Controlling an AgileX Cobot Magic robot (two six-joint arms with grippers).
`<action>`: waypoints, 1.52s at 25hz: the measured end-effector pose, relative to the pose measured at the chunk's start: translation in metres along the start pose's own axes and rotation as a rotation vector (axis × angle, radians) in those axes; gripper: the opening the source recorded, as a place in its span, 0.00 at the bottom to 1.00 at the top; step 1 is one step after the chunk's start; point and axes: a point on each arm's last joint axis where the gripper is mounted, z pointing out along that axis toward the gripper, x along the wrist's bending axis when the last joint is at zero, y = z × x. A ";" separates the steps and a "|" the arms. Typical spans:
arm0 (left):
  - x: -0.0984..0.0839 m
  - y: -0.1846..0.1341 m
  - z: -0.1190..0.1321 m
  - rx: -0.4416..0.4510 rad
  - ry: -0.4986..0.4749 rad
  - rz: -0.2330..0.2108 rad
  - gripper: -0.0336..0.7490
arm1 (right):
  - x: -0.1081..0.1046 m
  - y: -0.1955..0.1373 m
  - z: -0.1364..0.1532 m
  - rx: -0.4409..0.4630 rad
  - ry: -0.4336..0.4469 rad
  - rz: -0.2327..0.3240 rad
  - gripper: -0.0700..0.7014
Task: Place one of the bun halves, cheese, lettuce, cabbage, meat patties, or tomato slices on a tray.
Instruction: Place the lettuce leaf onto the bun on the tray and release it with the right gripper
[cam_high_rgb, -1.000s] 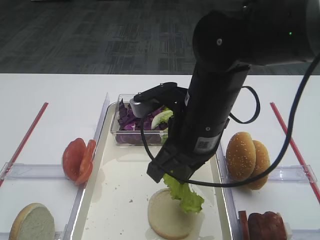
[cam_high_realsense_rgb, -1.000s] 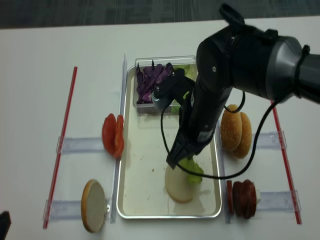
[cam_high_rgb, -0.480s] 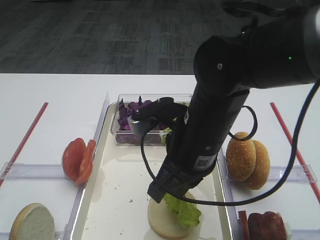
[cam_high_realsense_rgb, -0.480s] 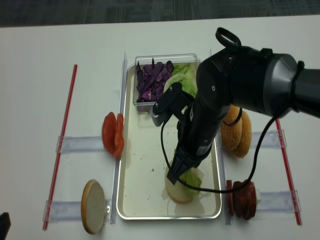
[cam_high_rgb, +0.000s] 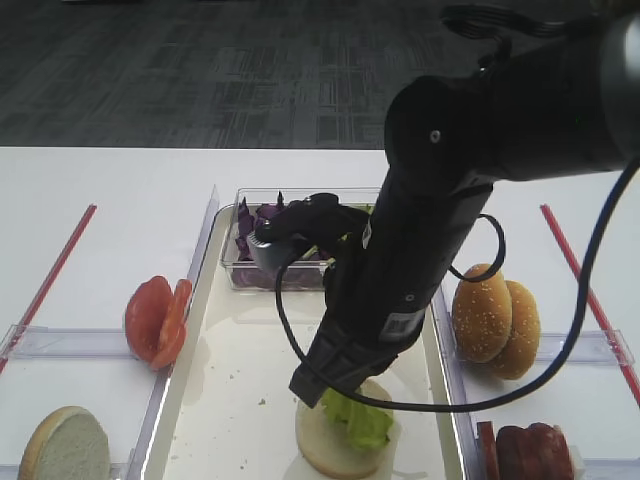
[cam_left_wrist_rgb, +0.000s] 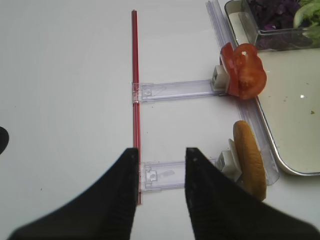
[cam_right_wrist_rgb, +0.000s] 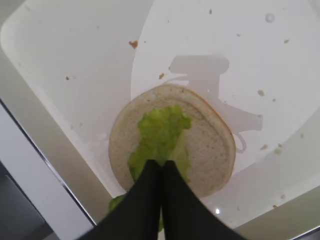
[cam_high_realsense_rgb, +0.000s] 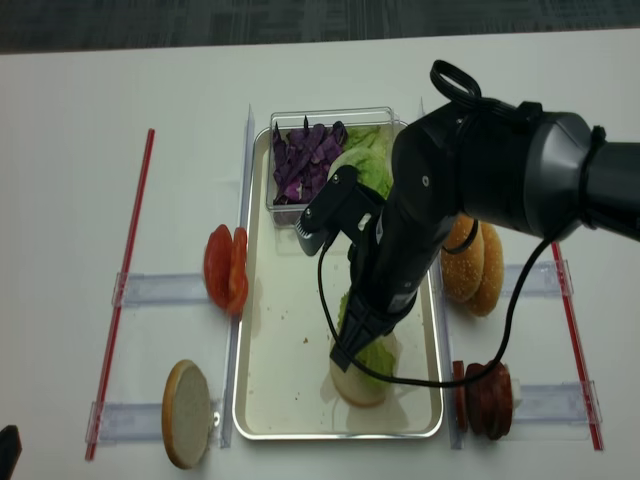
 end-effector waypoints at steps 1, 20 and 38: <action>0.000 0.000 0.000 0.000 0.000 0.000 0.33 | 0.000 0.000 0.001 0.001 0.000 -0.001 0.13; 0.000 0.000 0.000 0.000 0.000 0.000 0.33 | -0.006 0.000 0.029 0.065 0.015 0.020 0.13; 0.000 0.000 0.000 0.000 0.000 0.000 0.33 | -0.007 0.001 0.031 0.052 0.015 0.026 0.19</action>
